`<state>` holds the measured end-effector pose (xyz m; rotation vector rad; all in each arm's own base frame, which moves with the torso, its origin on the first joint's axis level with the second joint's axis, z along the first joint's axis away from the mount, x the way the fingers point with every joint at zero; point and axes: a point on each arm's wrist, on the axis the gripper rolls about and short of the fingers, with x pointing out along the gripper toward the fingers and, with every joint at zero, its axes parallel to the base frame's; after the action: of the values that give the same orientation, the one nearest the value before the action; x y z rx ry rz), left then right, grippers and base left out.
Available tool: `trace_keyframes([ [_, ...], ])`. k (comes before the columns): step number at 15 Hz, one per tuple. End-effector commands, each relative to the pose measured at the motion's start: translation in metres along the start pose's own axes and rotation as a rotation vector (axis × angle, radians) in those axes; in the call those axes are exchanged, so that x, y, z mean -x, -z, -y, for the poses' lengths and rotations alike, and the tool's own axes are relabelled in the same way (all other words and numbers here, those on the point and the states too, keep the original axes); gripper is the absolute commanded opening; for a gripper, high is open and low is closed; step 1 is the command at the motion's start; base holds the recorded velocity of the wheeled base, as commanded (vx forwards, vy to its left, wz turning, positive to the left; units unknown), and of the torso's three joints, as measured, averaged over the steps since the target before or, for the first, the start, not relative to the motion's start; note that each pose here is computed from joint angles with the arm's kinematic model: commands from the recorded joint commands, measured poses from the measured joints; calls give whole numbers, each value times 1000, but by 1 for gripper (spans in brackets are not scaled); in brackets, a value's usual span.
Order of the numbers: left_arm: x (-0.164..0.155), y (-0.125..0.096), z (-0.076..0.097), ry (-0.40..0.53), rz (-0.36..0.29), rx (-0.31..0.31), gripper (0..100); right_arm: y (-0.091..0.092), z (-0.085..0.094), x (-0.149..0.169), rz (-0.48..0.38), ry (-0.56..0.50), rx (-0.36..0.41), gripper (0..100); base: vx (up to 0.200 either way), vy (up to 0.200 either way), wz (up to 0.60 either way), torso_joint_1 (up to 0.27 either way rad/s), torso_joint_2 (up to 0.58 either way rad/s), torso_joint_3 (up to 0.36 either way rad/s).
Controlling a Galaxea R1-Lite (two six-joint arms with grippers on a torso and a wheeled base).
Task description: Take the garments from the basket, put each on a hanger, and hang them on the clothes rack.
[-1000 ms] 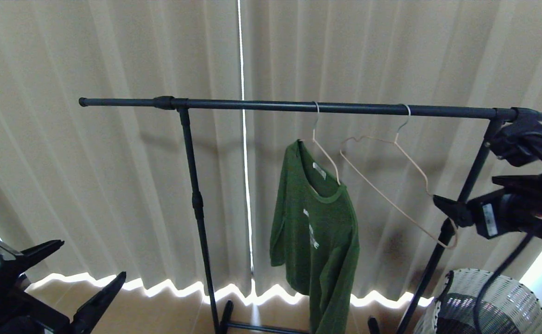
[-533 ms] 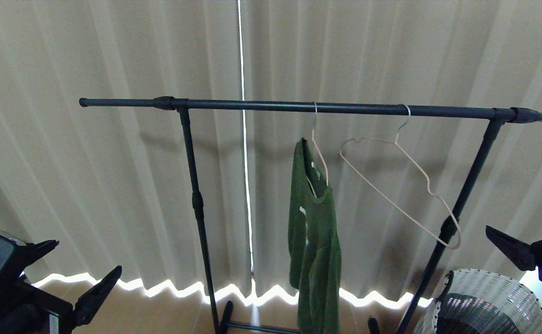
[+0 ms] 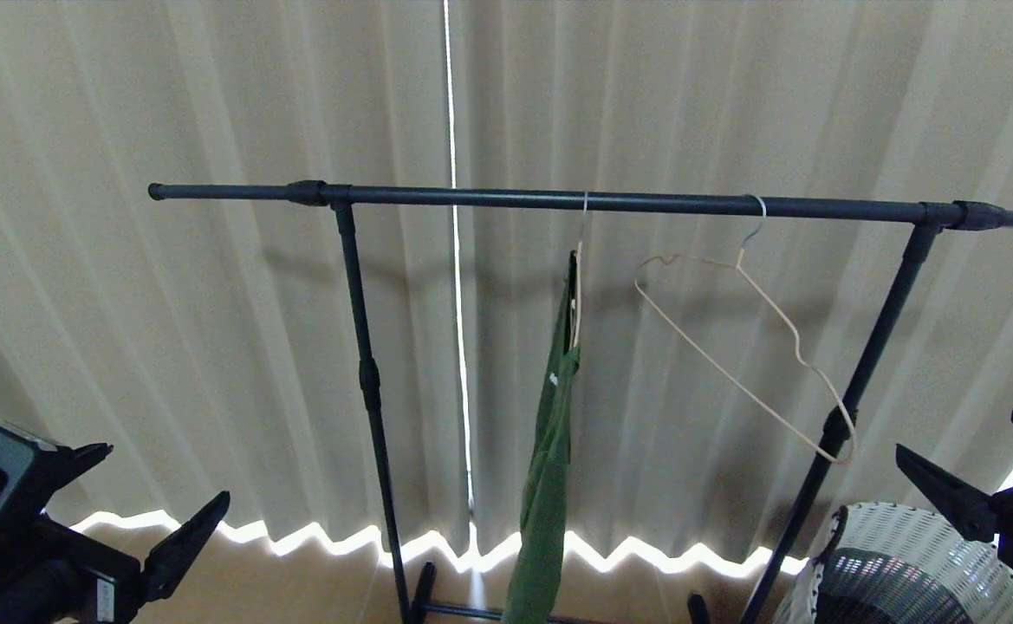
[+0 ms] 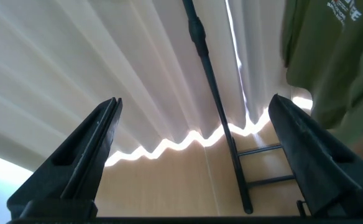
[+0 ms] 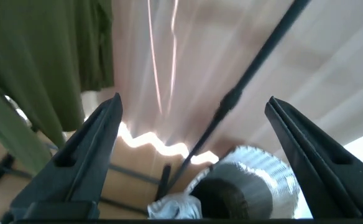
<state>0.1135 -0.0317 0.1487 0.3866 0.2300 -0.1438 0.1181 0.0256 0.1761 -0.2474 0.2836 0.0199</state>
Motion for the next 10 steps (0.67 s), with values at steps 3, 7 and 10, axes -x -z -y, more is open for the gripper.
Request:
trace_keyframes([
  [3, 0, -1, 0, -2, 5, 2, 100, 18, 2, 4, -44, 25, -4, 100, 0, 0, 0, 0, 0, 0],
  [7, 0, -1, 0, -2, 3, 0, 100, 35, -1, 5, -99, 14, 11, 100, 0, 0, 0, 0, 0, 0],
  [10, 0, -1, 0, -2, 3, -2, 100, 35, -1, 5, -101, 15, 14, 100, -200, 0, 0, 4, -1, 2],
])
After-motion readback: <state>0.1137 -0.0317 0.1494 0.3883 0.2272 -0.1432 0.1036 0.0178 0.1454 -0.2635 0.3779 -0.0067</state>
